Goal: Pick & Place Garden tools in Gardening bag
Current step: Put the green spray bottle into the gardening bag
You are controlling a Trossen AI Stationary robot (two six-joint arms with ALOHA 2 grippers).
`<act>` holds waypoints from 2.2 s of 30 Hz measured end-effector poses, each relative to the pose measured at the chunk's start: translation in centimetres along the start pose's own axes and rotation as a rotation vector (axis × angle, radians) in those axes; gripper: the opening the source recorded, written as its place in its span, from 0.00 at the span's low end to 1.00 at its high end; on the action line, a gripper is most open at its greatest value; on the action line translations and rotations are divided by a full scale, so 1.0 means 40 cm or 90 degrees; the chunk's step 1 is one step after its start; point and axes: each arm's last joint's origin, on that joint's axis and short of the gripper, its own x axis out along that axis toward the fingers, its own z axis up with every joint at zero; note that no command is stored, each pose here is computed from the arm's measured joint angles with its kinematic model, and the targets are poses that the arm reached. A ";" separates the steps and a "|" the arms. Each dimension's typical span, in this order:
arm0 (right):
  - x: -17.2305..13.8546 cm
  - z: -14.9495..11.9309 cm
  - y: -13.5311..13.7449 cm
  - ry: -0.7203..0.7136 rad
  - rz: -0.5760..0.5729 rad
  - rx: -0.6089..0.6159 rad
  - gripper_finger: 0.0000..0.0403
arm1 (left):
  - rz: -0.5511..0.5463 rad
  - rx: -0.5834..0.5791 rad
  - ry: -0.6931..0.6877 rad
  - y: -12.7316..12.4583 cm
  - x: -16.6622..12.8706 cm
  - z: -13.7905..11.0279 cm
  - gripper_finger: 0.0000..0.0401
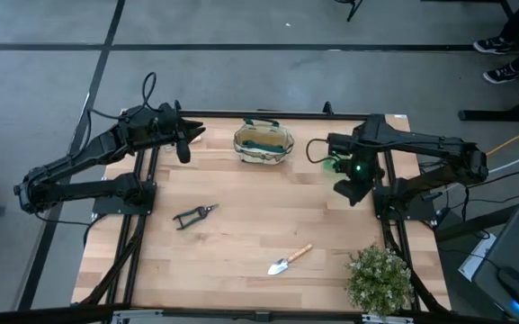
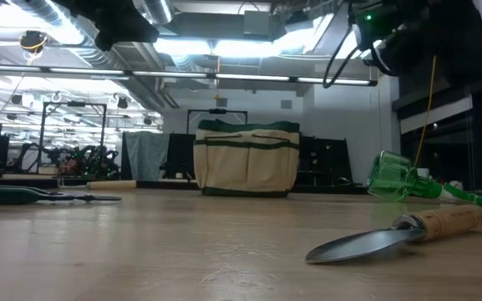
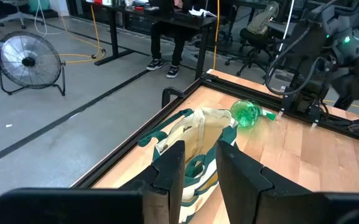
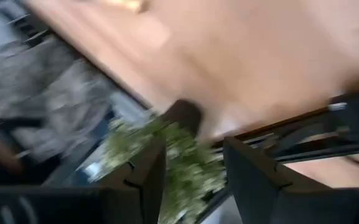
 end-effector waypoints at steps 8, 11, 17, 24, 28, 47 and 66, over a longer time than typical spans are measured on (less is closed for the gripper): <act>0.002 0.010 -0.013 -0.125 -0.205 0.065 0.40 | 0.000 0.000 0.000 0.000 0.000 0.000 0.21; -0.002 0.017 -0.019 -0.183 -0.265 0.093 0.40 | 0.000 0.000 0.000 0.000 0.000 0.000 0.21; -0.009 0.029 -0.025 -0.263 -0.347 0.096 0.40 | 0.000 0.000 0.000 0.000 0.000 0.000 0.21; -0.015 0.042 -0.025 -0.300 -0.398 0.024 0.40 | 0.000 0.000 0.000 0.000 0.000 0.000 0.21; -0.021 0.046 -0.031 -0.303 -0.394 0.032 0.44 | 0.000 0.000 0.000 0.000 0.000 0.000 0.21; 0.054 0.095 -0.091 -0.288 -0.428 -0.011 0.74 | 0.000 0.000 0.000 0.000 0.000 0.000 0.21; 0.126 0.154 -0.177 -0.323 -0.419 -0.024 0.73 | 0.000 0.000 0.000 0.000 0.000 0.000 0.21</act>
